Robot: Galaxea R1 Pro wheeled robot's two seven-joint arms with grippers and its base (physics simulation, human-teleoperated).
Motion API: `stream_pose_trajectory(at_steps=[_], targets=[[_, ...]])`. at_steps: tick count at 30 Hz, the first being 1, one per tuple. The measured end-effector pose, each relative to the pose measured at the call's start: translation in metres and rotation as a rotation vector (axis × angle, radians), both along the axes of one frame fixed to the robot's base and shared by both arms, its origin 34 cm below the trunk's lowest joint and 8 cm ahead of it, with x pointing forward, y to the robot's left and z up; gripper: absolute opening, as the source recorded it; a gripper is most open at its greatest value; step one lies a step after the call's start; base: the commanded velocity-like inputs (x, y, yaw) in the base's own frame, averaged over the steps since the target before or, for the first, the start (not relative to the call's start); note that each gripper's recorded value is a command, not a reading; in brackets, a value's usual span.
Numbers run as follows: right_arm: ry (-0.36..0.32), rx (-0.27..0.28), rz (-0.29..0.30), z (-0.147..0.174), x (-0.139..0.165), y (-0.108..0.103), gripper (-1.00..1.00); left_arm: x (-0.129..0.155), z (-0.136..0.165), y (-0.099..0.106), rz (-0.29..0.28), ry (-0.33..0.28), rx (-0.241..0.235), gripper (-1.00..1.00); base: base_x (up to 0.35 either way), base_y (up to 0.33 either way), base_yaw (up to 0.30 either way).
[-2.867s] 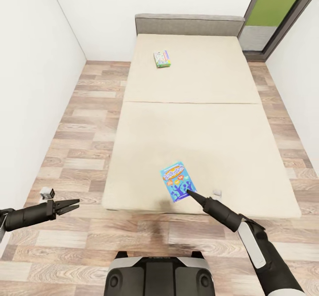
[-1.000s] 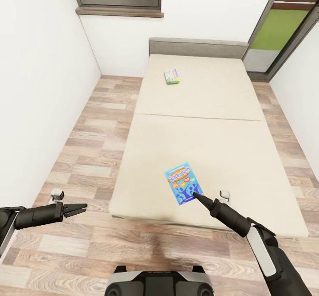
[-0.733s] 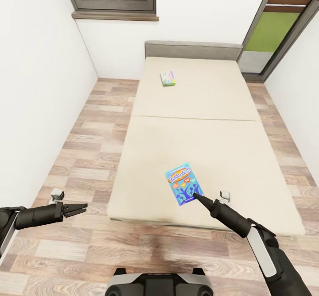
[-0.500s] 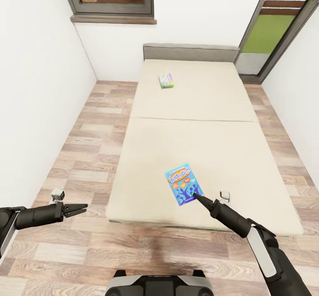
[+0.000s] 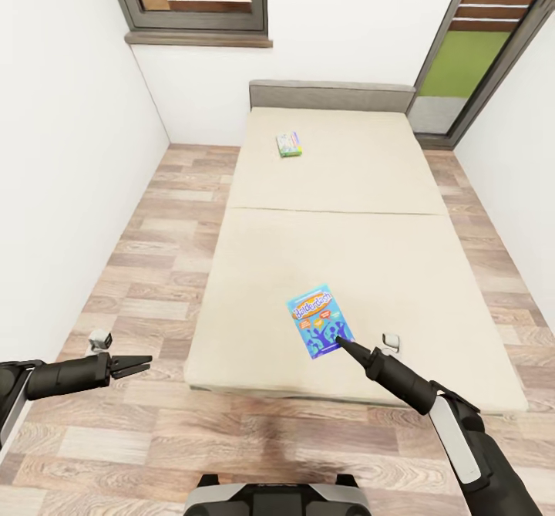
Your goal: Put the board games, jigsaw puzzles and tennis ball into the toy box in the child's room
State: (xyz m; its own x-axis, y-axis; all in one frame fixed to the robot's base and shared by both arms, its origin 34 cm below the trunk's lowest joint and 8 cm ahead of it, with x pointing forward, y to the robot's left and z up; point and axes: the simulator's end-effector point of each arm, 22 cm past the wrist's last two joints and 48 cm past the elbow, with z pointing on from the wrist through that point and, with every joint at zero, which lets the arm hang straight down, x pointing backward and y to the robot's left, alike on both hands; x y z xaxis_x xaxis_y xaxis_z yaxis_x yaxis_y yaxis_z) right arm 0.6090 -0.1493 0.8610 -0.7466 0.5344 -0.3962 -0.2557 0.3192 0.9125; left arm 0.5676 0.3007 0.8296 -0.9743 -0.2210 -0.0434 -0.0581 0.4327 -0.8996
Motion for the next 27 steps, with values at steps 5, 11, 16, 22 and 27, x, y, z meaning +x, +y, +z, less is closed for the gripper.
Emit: stream_pose_trajectory(at_steps=[5, 11, 16, 22, 27], targets=[[-0.009, 0.002, 0.0, 0.004, 0.001, 0.0, -1.0, 0.001, 0.003, 0.0, 0.0, -0.008, 0.0, 1.0, 0.0, 0.0, 0.0], [-0.02, 0.006, 0.001, 0.01, 0.002, 0.0, -1.0, 0.003, 0.008, 0.001, 0.001, -0.018, 0.002, 1.0, 0.0, 0.0, 0.0], [-0.029, 0.006, 0.002, 0.014, 0.002, 0.0, -1.0, 0.005, 0.012, 0.001, 0.001, -0.026, 0.002, 1.0, 0.0, 0.0, 0.0], [-0.042, 0.004, 0.0, 0.019, 0.004, 0.0, -1.0, 0.006, 0.017, 0.002, 0.001, -0.036, 0.003, 1.0, 0.0, 0.0, 0.0], [-0.057, 0.001, -0.003, 0.023, 0.005, -0.001, -1.0, 0.008, 0.02, 0.002, 0.002, -0.043, 0.004, 1.0, 0.0, 0.0, 0.0]])
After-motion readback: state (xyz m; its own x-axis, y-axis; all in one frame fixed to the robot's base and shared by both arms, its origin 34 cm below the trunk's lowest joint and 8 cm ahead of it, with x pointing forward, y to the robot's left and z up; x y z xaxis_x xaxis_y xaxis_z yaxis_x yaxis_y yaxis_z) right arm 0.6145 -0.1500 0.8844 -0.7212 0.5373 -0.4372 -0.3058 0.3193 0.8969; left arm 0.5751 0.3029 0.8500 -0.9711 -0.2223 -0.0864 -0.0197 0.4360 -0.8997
